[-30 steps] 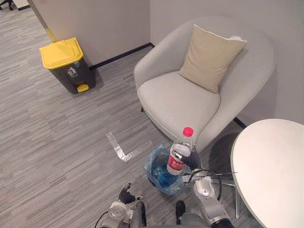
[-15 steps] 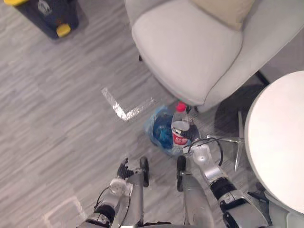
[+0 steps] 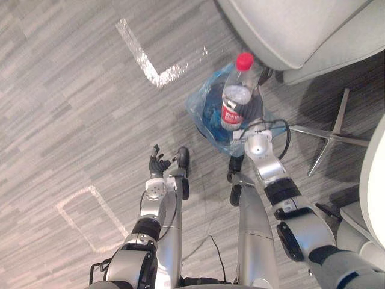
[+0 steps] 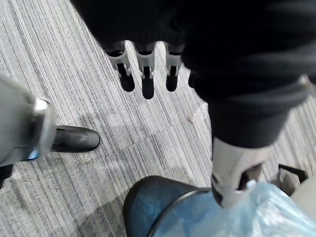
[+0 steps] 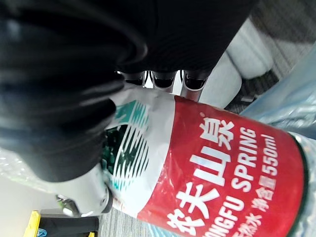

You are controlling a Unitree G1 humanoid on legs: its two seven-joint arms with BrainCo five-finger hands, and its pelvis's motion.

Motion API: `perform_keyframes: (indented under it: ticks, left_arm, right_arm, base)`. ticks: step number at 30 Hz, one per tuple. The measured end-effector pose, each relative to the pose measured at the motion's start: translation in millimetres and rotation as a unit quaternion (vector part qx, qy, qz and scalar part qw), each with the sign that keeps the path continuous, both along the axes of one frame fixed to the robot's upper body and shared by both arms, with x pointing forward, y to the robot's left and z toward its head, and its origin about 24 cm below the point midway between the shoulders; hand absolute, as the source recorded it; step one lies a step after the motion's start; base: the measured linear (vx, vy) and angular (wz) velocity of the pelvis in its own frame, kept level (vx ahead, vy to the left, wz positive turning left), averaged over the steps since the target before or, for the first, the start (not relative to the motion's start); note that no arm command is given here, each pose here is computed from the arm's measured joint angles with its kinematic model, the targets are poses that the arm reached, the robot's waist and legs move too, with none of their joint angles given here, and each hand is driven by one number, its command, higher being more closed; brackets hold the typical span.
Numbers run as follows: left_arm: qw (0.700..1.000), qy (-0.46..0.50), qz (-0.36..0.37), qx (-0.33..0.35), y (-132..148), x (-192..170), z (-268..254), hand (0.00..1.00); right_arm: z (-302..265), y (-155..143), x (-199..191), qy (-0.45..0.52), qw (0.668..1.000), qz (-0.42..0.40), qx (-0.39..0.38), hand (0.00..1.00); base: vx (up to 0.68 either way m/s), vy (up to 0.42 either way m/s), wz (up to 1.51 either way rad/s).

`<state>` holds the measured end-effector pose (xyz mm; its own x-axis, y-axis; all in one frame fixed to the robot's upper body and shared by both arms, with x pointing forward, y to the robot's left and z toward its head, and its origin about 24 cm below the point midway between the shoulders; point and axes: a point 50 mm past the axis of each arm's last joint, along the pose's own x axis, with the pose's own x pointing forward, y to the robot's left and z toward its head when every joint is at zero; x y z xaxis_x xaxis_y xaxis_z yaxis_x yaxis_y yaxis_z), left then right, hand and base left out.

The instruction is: Gather rubbish on tea table into small bin, then transfer packed bag to large trash can.

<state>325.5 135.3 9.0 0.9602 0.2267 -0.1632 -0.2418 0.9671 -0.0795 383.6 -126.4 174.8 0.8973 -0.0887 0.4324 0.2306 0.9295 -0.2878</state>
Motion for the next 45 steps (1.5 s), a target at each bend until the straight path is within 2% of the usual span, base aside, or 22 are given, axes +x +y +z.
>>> perform_keyframes:
  ticks: [7, 17, 19, 25, 32, 37, 44, 45]
  left_arm:
    - [1.000, -0.004, -0.004, -0.004, -5, 0, 0, 0.00]
    - [1.000, -0.002, -0.025, 0.004, -15, 0, 0, 0.00]
    - [1.000, -0.004, -0.027, 0.006, -16, 0, 1, 0.00]
    - [0.999, -0.006, -0.038, 0.011, -19, 0, 1, 0.00]
    - [0.999, -0.004, -0.042, 0.012, -21, 2, 1, 0.00]
    - [0.999, -0.007, -0.041, 0.014, -19, 6, 3, 0.00]
    - [1.000, -0.020, -0.019, -0.014, -16, 12, 12, 0.00]
    - [0.999, -0.021, -0.018, -0.017, -16, 13, 13, 0.00]
  right_arm:
    - [5, 0, 3, 0.001, 1.000, -0.005, 0.000, 0.00]
    - [-13, 3, 1, 0.015, 0.995, -0.021, -0.095, 0.00]
    - [-23, 10, -2, 0.017, 0.988, -0.013, -0.156, 0.00]
    - [-35, 23, -5, 0.014, 0.964, 0.000, -0.266, 0.00]
    - [-75, 24, -4, 0.093, 0.921, 0.013, -0.378, 0.00]
    - [-91, 14, -3, 0.136, 0.907, -0.005, -0.399, 0.00]
    - [-98, -4, 1, 0.196, 0.914, -0.060, -0.350, 0.00]
    - [-99, -6, 2, 0.200, 0.915, -0.065, -0.345, 1.00]
  base:
    - [0.04, -0.005, 0.07]
    - [0.02, 0.003, 0.02]
    - [0.04, 0.000, 0.03]
    - [0.04, 0.005, 0.00]
    - [0.03, 0.002, 0.07]
    - [0.02, -0.020, 0.27]
    - [0.01, -0.006, 0.07]
    - [-0.01, -0.001, 0.07]
